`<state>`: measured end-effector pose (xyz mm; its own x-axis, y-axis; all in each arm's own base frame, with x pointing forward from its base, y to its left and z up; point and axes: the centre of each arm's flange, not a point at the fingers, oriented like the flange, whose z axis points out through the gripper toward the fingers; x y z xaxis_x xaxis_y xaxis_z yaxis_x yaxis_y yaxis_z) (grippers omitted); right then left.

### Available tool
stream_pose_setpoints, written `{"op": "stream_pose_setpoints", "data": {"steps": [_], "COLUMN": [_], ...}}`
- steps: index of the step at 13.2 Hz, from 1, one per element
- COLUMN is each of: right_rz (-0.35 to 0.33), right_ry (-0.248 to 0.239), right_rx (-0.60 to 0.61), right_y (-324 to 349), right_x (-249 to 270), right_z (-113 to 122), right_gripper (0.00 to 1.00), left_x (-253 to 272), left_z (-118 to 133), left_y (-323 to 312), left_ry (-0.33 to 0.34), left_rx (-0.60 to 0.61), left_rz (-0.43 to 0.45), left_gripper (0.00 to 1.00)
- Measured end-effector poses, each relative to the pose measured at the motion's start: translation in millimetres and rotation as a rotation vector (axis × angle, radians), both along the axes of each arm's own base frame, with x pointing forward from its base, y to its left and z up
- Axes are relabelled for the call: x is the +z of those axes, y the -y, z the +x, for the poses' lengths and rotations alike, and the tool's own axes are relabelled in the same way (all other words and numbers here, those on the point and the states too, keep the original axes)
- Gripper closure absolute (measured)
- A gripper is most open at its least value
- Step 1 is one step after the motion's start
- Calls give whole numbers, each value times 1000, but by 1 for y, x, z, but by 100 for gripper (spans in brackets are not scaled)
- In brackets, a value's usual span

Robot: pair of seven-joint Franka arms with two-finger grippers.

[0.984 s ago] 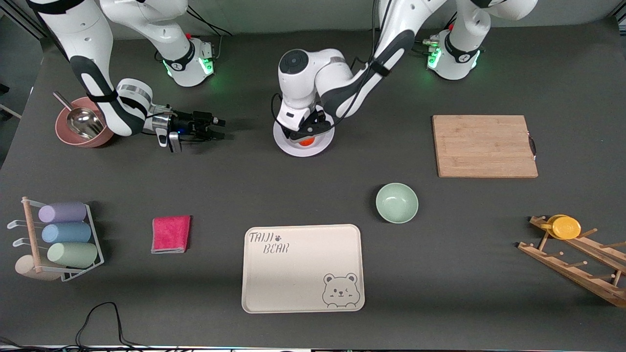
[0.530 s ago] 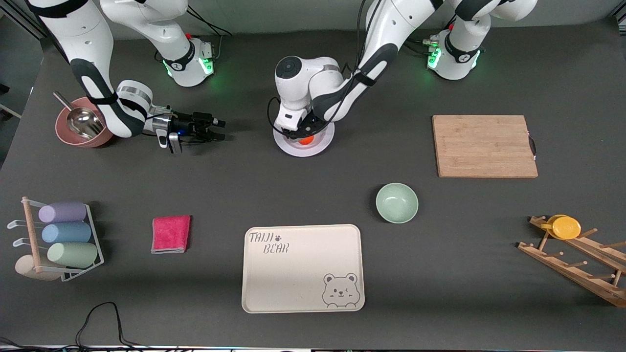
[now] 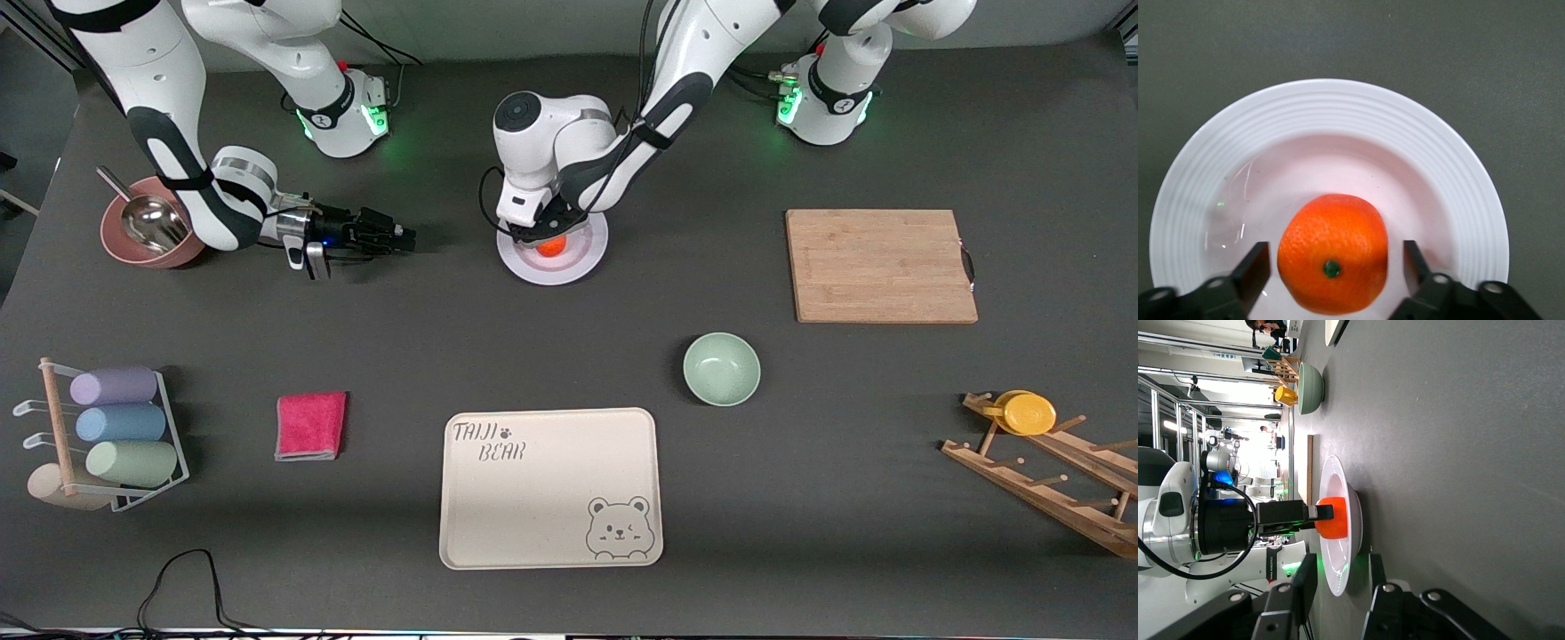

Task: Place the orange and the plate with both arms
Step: 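Lower the orange onto the plate and open the left gripper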

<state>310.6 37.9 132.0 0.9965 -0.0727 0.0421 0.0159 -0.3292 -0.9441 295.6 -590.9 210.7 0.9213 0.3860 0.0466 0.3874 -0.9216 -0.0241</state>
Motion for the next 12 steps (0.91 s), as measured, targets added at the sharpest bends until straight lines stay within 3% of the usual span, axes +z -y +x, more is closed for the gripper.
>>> {"op": "stream_pose_setpoints", "data": {"steps": [2,8,12], "right_rz": [0,-1,0], "right_ry": [-4,-4,-4], "right_rx": [0,-19,-21], "right_y": [0,-1,-1], "right_x": [-1,-9,-13], "right_z": [-1,-4,-5], "right_gripper": [62,61,61], "left_x": [7,109,196], "left_z": [16,135,224], "left_y": [-10,-93,-216], "left_ry": [11,84,34], "left_rx": [-25,-103,-287], "left_rz": [36,97,130], "left_gripper": [0,0,0]}}
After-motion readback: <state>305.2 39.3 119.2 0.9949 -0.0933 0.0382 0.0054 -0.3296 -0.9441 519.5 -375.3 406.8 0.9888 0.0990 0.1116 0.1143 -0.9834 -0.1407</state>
